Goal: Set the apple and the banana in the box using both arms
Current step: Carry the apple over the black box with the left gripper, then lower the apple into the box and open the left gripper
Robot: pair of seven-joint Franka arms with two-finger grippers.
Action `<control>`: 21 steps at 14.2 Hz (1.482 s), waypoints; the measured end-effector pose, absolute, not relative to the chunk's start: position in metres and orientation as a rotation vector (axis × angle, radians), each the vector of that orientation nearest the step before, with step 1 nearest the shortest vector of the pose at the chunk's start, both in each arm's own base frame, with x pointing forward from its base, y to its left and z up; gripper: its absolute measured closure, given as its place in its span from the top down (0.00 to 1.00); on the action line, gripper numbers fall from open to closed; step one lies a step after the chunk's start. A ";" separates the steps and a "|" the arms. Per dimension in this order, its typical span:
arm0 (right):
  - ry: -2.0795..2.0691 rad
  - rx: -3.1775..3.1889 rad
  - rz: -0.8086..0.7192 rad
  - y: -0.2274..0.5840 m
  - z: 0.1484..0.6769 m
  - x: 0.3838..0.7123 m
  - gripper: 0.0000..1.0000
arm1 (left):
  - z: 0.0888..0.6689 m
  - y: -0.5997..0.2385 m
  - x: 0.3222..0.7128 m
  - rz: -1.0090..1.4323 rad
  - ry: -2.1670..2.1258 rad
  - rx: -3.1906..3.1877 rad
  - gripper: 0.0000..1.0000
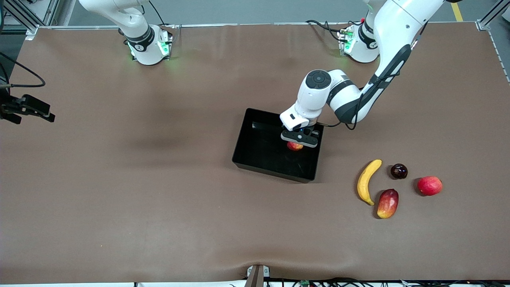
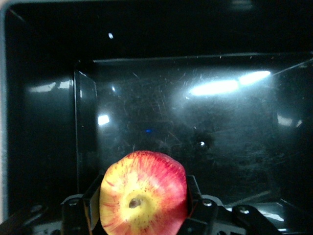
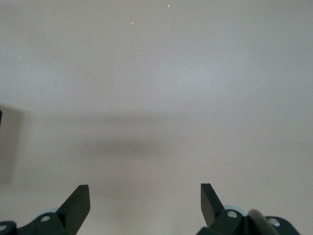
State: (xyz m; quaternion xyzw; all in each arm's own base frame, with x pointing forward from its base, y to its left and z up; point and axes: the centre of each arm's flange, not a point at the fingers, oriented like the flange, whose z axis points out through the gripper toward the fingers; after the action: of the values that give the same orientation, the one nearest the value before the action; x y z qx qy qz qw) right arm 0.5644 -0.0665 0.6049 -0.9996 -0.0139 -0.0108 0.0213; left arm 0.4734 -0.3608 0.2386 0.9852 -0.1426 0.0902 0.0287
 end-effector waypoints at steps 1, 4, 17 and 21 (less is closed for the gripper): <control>-0.045 -3.101 -0.071 -0.066 0.615 0.565 1.00 | 0.234 -0.361 0.472 0.263 -0.439 3.040 0.68; -0.048 -3.106 -0.150 -0.066 0.640 0.566 1.00 | 0.226 -0.364 0.468 0.240 -0.453 3.038 0.68; 0.065 -3.098 -0.103 -0.048 0.644 0.563 1.00 | 0.215 -0.369 0.456 0.184 -0.423 3.098 0.68; 0.073 -3.098 -0.091 -0.048 0.645 0.562 1.00 | 0.214 -0.379 0.448 0.172 -0.372 3.118 0.93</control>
State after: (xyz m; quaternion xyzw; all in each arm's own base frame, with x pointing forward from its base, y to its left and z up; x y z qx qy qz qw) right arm 0.5624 -0.0481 0.6445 -0.9991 0.0236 -0.0293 0.0208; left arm 0.4476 -0.3791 0.2138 0.9915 -0.1184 0.0546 -0.0018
